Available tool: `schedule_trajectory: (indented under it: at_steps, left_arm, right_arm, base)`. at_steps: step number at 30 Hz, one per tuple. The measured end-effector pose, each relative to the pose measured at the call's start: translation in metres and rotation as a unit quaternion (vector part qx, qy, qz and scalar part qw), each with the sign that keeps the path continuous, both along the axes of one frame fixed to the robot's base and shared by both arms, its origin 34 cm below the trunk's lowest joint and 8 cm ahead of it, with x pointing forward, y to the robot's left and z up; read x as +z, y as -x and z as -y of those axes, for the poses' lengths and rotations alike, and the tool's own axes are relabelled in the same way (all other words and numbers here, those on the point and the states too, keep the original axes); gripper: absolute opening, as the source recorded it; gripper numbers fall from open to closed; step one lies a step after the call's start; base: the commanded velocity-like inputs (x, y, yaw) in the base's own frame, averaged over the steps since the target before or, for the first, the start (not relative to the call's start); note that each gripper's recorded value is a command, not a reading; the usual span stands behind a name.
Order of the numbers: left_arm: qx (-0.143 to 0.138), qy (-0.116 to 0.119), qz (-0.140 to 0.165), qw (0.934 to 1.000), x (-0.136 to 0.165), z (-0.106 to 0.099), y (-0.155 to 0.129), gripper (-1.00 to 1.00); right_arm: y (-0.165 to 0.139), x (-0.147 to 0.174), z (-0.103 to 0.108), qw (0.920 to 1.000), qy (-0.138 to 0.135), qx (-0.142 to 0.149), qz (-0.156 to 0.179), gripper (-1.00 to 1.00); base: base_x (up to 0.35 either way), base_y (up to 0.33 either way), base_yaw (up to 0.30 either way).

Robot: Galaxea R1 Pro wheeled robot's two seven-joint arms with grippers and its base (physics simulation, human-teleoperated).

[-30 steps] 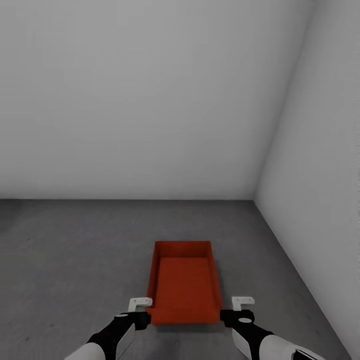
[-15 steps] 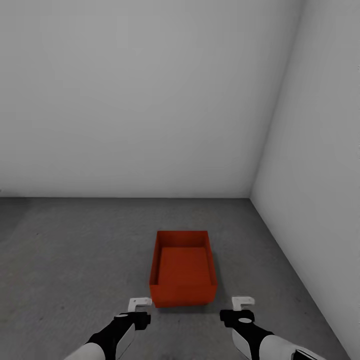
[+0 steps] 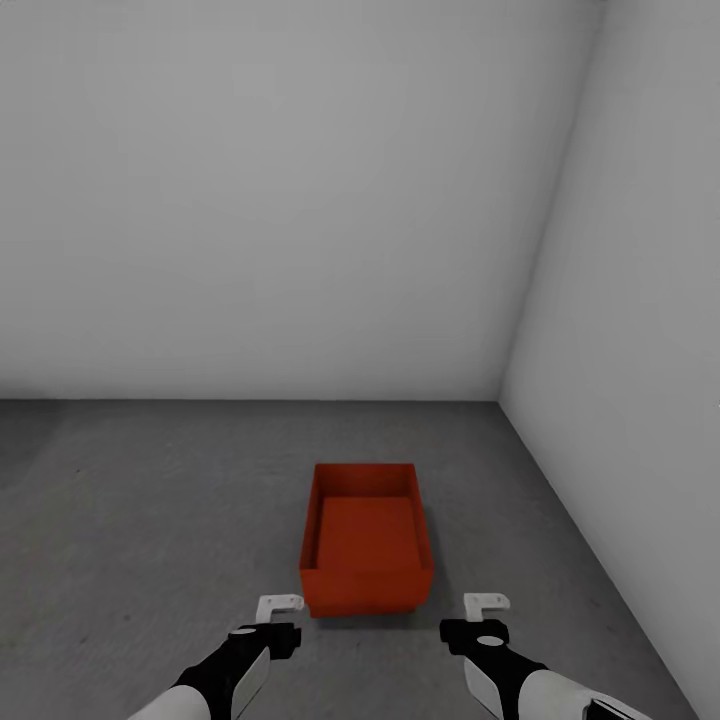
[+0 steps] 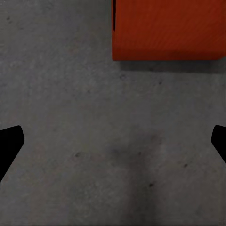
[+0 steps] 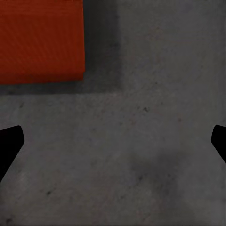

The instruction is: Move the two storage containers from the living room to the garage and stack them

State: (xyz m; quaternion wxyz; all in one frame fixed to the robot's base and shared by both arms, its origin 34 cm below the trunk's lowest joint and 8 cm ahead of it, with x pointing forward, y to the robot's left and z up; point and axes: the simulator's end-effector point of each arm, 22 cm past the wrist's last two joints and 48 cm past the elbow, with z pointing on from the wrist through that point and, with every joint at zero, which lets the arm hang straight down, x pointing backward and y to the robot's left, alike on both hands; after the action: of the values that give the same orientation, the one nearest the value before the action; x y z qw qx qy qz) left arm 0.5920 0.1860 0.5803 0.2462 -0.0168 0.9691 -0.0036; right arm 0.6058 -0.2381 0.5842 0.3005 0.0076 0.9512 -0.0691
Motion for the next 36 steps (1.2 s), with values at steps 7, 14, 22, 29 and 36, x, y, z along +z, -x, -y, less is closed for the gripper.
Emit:
schedule_trajectory:
  at_steps: [7,14,22,29,36]
  left_arm:
    - [0.0,0.0,0.003,1.0,0.003,0.0,-0.002,1.0]
    - [0.001,-0.001,0.009,1.0,0.008,-0.001,-0.005,1.0]
    - [0.0,-0.002,0.013,0.9999,0.012,-0.002,-0.006,1.0]
    - [-0.002,-0.002,-0.014,0.9999,-0.001,-0.004,0.017,1.0]
    - [-0.003,-0.007,-0.056,0.9984,-0.02,-0.009,0.054,1.0]
  right_arm:
    - [-0.002,0.003,0.001,1.0,0.001,-0.001,0.003,1.0]
    - [-0.005,0.008,0.001,1.0,0.001,-0.001,0.009,1.0]
    - [-0.008,0.014,-0.001,0.9999,0.001,0.0,0.015,1.0]
    - [-0.007,0.017,-0.009,0.9999,-0.003,0.004,0.015,1.0]
    - [-0.01,0.022,-0.009,0.9998,-0.004,0.004,0.018,1.0]
  base:
    - [0.0,0.0,0.0]
    - [0.0,0.0,0.0]
    - [0.0,0.0,0.0]
    - [0.0,0.0,0.0]
    - [0.0,0.0,0.0]
